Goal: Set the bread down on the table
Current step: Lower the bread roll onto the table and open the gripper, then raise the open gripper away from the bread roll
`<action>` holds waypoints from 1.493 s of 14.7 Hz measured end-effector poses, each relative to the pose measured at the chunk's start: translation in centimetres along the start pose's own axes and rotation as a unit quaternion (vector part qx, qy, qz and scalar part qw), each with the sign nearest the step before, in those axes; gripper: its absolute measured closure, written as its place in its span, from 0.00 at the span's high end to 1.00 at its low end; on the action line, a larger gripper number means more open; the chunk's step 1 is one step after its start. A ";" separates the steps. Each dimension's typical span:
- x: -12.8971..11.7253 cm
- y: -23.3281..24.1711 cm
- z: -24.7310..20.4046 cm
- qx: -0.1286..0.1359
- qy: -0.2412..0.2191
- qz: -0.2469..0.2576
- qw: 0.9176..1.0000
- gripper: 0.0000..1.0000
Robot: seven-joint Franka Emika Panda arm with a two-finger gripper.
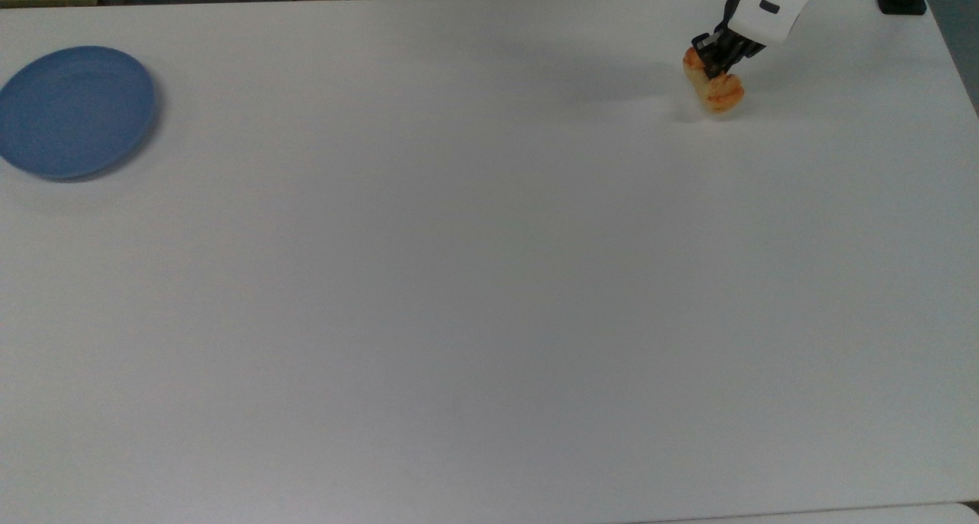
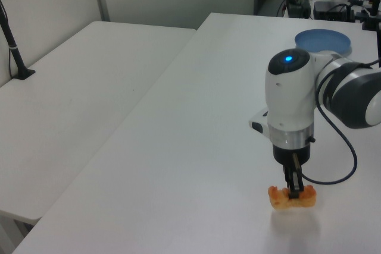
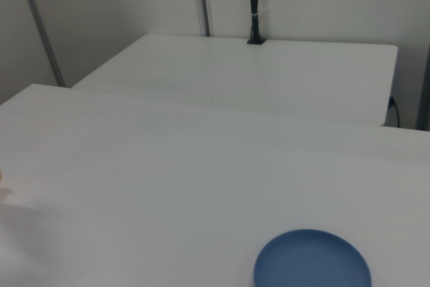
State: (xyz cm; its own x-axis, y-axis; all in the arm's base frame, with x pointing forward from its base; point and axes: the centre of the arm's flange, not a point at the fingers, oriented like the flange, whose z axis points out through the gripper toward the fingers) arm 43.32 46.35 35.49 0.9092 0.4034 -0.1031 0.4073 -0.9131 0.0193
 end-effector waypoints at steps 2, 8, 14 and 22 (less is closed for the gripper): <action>0.1 -0.2 1.2 0.001 -0.002 -0.001 1.000 0.08; 0.0 -0.3 2.7 -0.002 -0.010 -0.004 1.000 0.34; 0.1 -0.1 2.7 -0.002 -0.010 -0.002 1.000 0.94; -0.4 4.1 -2.9 -0.017 -0.012 0.035 0.999 1.00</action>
State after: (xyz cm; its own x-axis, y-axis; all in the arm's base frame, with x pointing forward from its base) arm 44.91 42.61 38.49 0.9335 0.3366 -0.1239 0.3457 -0.9364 0.0605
